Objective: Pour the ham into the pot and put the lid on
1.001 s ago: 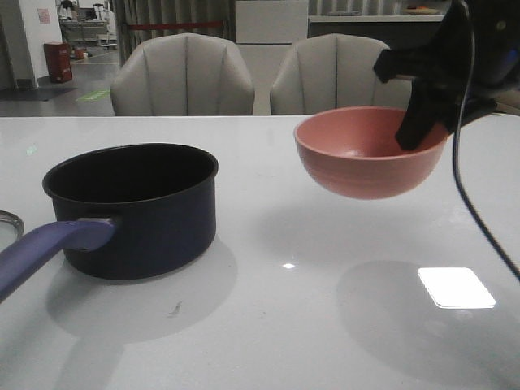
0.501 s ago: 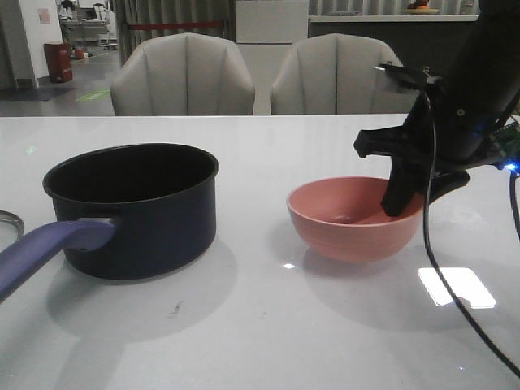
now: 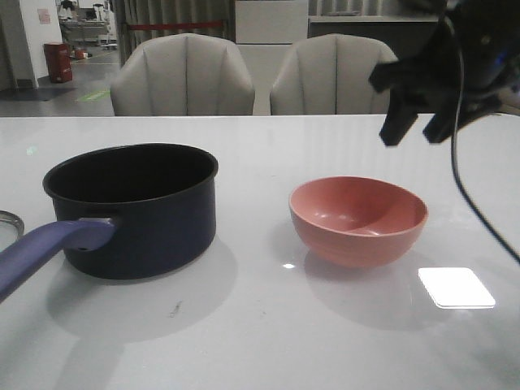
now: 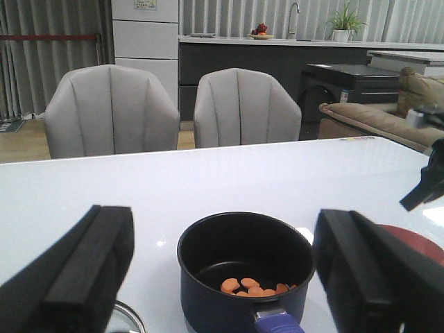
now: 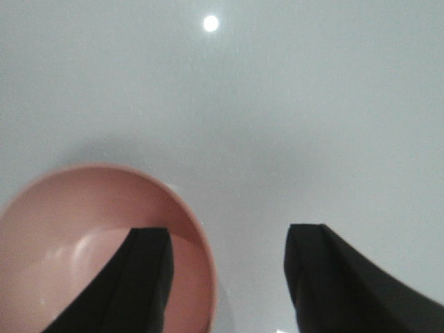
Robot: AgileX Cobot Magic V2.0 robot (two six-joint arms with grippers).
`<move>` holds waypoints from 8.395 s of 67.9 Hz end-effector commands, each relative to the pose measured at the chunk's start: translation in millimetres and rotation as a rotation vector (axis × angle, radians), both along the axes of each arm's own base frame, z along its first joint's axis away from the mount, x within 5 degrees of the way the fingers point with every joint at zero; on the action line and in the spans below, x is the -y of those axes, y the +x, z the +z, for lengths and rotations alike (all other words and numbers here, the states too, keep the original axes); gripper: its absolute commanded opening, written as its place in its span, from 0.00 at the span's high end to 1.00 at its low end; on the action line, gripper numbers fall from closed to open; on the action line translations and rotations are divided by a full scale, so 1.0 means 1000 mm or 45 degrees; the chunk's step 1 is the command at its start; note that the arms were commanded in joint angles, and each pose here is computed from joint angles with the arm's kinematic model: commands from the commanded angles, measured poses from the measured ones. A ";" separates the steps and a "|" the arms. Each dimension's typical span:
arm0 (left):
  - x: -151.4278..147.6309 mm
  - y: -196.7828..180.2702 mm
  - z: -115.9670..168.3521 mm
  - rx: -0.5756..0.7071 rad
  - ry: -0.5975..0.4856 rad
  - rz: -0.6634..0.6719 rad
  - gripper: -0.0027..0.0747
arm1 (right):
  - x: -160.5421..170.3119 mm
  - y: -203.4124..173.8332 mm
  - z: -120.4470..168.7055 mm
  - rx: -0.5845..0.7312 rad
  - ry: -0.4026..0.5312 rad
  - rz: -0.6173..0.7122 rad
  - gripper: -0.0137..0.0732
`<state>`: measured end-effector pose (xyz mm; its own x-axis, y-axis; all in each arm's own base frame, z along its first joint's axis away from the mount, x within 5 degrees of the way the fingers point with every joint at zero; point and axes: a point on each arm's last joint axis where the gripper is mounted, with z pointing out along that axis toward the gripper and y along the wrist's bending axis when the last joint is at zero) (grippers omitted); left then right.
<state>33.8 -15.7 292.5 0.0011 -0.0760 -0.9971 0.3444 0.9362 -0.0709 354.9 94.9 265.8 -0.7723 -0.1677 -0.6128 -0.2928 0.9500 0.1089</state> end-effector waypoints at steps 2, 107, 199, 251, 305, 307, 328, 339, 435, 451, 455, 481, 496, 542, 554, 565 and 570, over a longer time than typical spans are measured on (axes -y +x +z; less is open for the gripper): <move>-0.001 -0.002 0.015 0.112 -0.049 0.004 0.24 | 0.008 -0.024 0.067 0.340 0.035 -0.002 0.30; -0.001 -0.002 0.015 0.112 -0.049 0.004 0.24 | 0.078 -0.304 0.002 1.261 0.277 -0.061 0.67; -0.012 0.197 0.041 -1.141 0.075 0.479 0.07 | 0.078 -0.304 0.002 1.261 0.277 -0.061 0.67; -0.054 0.328 -0.044 -1.760 0.136 0.387 0.07 | 0.078 -0.304 0.002 1.261 0.277 -0.061 0.67; -0.058 0.347 -0.083 -1.881 0.174 0.371 0.23 | 0.078 -0.304 0.002 1.261 0.277 -0.061 0.67; -0.058 0.346 -0.083 -1.883 0.175 0.371 0.26 | 0.078 -0.304 0.002 1.261 0.277 -0.061 0.67; -0.057 0.347 -0.083 -1.881 0.167 0.369 0.56 | 0.078 -0.304 0.002 1.261 0.277 -0.061 0.67; -0.058 0.349 -0.075 -1.868 0.167 0.368 0.56 | 0.078 -0.304 0.002 1.261 0.277 -0.061 0.67; 0.154 0.341 0.024 -1.494 0.576 -0.243 0.56 | 0.078 -0.304 0.002 1.261 0.277 -0.061 0.67; 0.154 0.350 0.011 -1.544 0.578 -0.237 0.50 | 0.078 -0.304 0.002 1.261 0.277 -0.061 0.67; 0.154 0.351 0.009 -1.548 0.580 -0.237 0.47 | 0.078 -0.304 0.002 1.261 0.277 -0.061 0.67; 0.145 0.355 0.010 -1.557 0.568 -0.176 0.39 | 0.078 -0.304 0.002 1.261 0.277 -0.061 0.67; 0.145 0.355 0.010 -1.561 0.556 -0.179 0.22 | 0.078 -0.304 0.002 1.261 0.277 -0.061 0.67; 0.137 0.337 0.050 -1.450 0.503 -0.170 0.22 | 0.078 -0.304 0.002 1.261 0.277 -0.061 0.67; 0.125 0.306 0.084 -1.356 0.487 -0.177 0.22 | 0.078 -0.304 0.002 1.261 0.277 -0.061 0.67; 0.110 0.265 0.094 -1.306 0.527 -0.210 0.23 | 0.078 -0.304 0.002 1.261 0.277 -0.061 0.67; 0.101 0.242 0.099 -1.227 0.509 -0.204 0.23 | 0.078 -0.304 0.002 1.261 0.277 -0.061 0.67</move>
